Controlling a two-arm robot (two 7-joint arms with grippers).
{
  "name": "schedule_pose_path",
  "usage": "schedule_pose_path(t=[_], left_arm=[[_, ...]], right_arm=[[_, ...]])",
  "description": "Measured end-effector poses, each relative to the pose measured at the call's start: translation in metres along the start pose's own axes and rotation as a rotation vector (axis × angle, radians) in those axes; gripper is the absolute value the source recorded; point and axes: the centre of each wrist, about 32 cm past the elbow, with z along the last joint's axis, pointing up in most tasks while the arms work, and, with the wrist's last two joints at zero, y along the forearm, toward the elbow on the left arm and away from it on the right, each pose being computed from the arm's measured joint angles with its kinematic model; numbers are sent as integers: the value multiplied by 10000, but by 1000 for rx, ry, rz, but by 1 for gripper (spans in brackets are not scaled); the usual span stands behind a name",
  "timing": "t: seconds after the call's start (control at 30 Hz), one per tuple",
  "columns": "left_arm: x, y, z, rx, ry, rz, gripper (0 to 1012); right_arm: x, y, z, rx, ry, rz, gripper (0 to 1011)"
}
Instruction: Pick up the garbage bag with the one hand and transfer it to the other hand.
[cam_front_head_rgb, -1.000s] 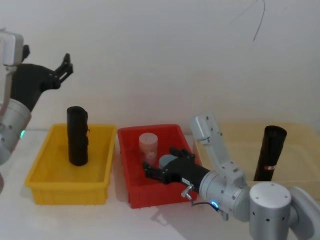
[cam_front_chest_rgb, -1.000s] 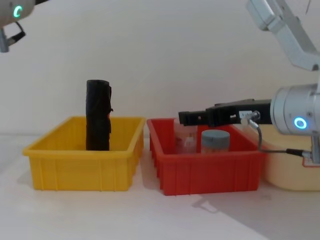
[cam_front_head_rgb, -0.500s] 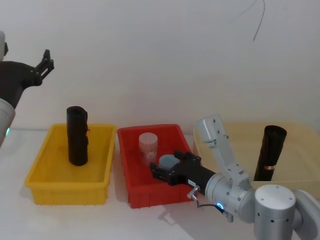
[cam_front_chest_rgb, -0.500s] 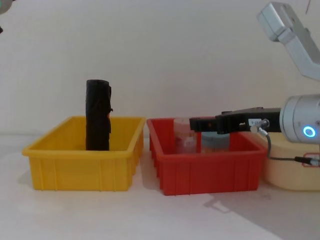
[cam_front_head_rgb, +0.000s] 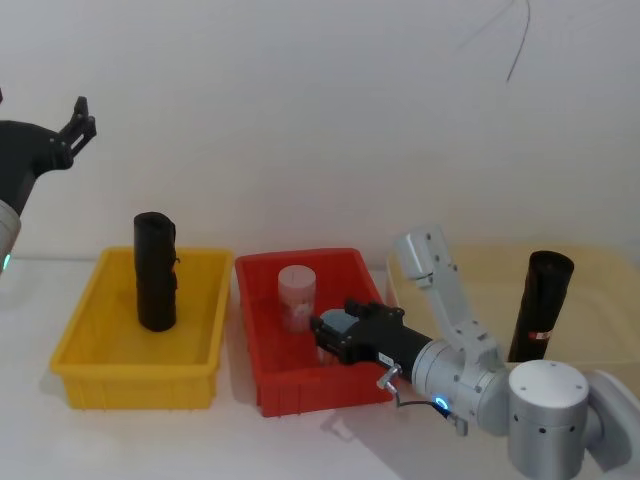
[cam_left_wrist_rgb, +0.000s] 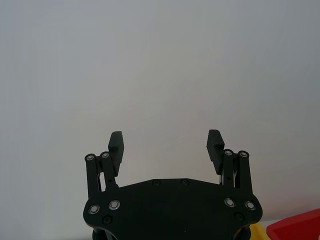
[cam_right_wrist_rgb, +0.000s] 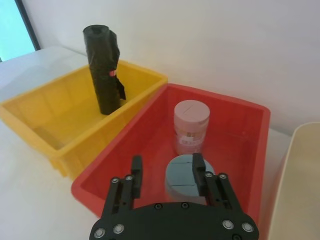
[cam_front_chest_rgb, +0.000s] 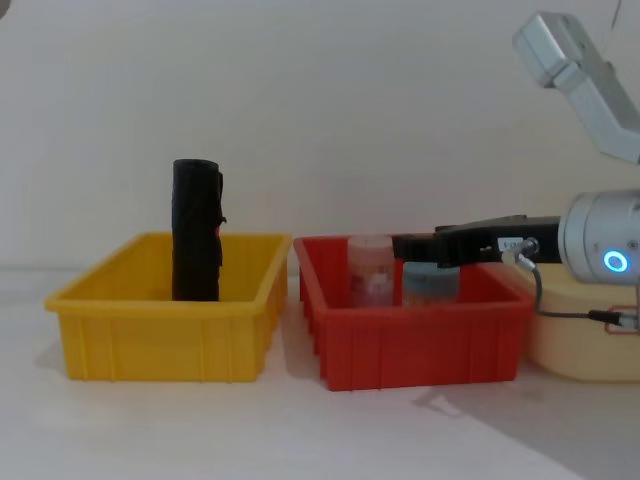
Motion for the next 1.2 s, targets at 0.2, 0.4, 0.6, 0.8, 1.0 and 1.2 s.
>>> schedule_pose_path(t=[0.2, 0.4, 0.6, 0.8, 1.0, 1.2], left_arm=[[7, 1, 2, 0, -1, 4, 1001], [11, 3, 2, 1, -2, 7, 1001], [13, 5, 2, 1, -3, 8, 1001], [16, 5, 2, 1, -4, 9, 1001], [17, 5, 3, 1, -3, 10, 1002], [18, 4, 3, 1, -4, 11, 1001]], right_arm=[[50, 3, 12, 4, -1, -15, 744], [97, 8, 17, 3, -1, -32, 939], [131, 18, 10, -1, 3, -42, 1010], [129, 46, -2, -7, 9, -42, 1009], [117, 96, -29, -16, 20, -36, 1010], [129, 122, -45, -20, 26, -36, 1010]])
